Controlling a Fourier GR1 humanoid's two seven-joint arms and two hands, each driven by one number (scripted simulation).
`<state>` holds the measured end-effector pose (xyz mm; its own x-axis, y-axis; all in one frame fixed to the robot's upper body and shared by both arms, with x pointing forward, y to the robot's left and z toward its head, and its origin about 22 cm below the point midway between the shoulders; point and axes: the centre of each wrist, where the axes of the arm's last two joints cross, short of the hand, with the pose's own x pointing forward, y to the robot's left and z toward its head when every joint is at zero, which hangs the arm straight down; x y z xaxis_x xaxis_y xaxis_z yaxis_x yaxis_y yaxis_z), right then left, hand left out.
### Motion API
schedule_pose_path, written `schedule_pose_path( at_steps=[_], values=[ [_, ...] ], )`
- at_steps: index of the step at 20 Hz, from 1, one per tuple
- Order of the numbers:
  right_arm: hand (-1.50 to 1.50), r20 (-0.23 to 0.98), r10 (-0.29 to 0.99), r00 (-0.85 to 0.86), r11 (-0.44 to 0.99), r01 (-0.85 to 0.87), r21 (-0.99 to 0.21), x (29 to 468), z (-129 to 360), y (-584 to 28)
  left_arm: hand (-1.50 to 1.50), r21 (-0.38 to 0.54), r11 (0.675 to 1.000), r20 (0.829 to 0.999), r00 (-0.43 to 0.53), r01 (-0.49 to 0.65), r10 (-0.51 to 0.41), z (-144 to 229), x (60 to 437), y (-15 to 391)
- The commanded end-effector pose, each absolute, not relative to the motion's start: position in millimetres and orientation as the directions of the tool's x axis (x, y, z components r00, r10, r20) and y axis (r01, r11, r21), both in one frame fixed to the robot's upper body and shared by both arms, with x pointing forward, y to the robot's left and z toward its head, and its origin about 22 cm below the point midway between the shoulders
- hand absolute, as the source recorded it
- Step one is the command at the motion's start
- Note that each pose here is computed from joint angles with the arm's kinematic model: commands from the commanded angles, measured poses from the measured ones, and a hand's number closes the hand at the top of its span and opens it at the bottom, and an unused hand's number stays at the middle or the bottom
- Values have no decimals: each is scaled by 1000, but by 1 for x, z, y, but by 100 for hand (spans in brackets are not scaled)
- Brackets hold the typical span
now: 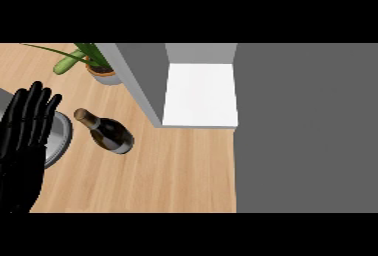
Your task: Pick up the wine, place it into the cabinet and close the cabinet
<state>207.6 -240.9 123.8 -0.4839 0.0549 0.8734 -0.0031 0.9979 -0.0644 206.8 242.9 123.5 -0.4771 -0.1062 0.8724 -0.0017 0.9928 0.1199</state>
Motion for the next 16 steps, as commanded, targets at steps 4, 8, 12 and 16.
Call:
schedule_pose_path(
  at_steps=[4, 8, 12, 16],
  values=[
    [-150, 884, 21, -467, 995, -73, -62, 191, 99, -238, -150, 151, 987, 873, -475, 52, -108, 118, 210, 210],
    [-150, 935, -50, -350, 951, -304, -63, 169, 112, -231, -150, -125, 977, 930, -321, 175, 177, 105, 208, 189],
    [-150, 924, -52, -379, 949, -306, -72, 148, 144, -235, -150, -159, 970, 932, -296, 185, 209, 115, 202, 158],
    [-150, 936, -48, -350, 946, -316, -70, 136, 157, -244, -150, -162, 970, 922, -323, 184, 215, 143, 194, 157]
  ],
)
